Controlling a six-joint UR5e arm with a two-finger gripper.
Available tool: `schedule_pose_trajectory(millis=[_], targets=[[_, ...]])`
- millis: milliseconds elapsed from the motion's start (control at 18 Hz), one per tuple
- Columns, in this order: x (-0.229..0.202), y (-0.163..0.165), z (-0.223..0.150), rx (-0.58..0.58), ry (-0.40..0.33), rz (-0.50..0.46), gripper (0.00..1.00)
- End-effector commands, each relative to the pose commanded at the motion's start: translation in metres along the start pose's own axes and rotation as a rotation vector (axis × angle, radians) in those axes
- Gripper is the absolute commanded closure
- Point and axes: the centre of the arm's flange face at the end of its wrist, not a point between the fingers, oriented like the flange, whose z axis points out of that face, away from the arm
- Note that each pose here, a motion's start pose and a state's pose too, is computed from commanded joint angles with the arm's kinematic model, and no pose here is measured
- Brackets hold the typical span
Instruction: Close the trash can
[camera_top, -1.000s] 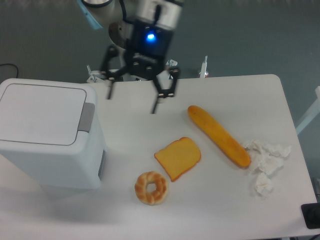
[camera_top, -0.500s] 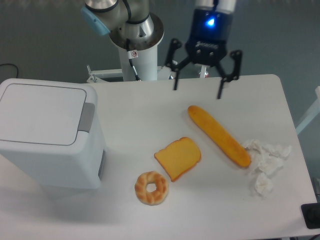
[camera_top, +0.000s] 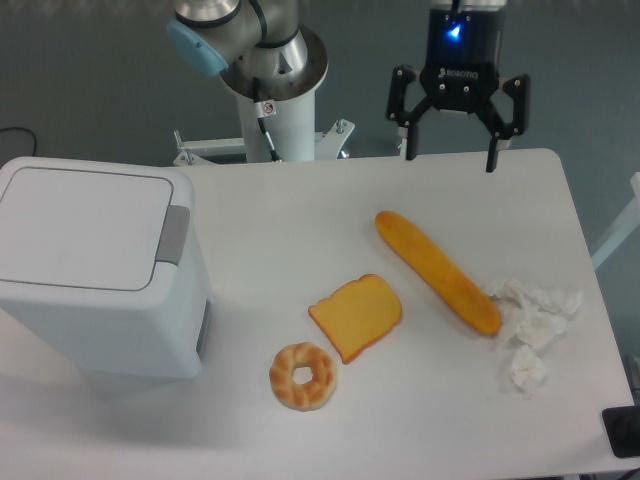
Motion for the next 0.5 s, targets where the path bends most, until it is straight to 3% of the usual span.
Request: schedule_pose_trajectory(millis=[111,278,500], targets=[[0.003,0.005,0.000,-0.014,0.007,0.006,0.00],[0.018,0.019,-0.001,-0.128,0.035,0.067,0.00],[0.030,0.029,-0.004,-0.139,0.060,0.115,0.00]])
